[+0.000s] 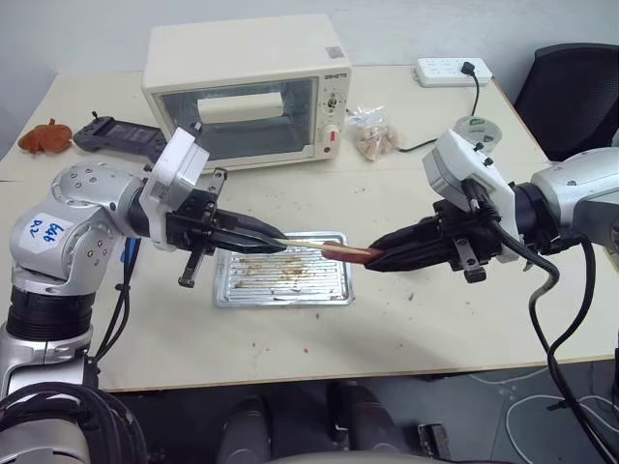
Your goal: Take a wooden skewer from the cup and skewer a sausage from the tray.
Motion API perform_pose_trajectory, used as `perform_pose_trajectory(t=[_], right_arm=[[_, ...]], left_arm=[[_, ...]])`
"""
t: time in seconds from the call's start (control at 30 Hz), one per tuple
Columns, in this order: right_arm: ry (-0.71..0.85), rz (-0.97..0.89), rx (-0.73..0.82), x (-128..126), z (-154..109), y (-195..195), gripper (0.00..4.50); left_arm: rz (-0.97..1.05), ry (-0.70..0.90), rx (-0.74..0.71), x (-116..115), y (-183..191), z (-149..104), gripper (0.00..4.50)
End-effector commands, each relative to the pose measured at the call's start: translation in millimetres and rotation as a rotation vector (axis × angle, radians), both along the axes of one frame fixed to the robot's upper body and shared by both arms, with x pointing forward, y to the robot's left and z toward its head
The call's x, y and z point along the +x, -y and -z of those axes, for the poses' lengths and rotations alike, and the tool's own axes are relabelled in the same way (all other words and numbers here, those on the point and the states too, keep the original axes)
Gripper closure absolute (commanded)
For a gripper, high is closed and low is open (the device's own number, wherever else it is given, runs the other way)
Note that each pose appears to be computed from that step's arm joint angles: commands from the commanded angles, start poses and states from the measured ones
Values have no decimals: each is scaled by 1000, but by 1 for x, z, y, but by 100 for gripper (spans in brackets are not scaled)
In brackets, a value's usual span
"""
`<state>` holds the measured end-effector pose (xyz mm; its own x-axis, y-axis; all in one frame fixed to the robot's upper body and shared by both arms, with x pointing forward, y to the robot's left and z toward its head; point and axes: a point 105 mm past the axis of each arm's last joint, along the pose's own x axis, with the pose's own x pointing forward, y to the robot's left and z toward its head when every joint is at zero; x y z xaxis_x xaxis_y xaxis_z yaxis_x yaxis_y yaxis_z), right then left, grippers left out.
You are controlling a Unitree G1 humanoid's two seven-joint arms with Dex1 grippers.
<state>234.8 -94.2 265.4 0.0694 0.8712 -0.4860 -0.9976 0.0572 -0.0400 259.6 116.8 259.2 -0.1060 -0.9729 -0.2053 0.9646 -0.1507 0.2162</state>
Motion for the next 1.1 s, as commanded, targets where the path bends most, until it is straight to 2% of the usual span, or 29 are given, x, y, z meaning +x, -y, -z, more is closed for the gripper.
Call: perform_pose_trajectory(t=[0.03,0.33,0.87,1.1], right_arm=[[62,-34,5,-8,-15,4,416],[65,-23,-9,-10,-19,15,416],[64,-47,15,-10,-24,4,416],[54,-87,31,-13,-24,-5,416]], left_arm=[[-52,37,21,4,-11,-8,450],[-106,37,68,3,-29,-8,450],[-52,34,36,2,-14,-5,450],[9,35,10,2,3,-3,450]])
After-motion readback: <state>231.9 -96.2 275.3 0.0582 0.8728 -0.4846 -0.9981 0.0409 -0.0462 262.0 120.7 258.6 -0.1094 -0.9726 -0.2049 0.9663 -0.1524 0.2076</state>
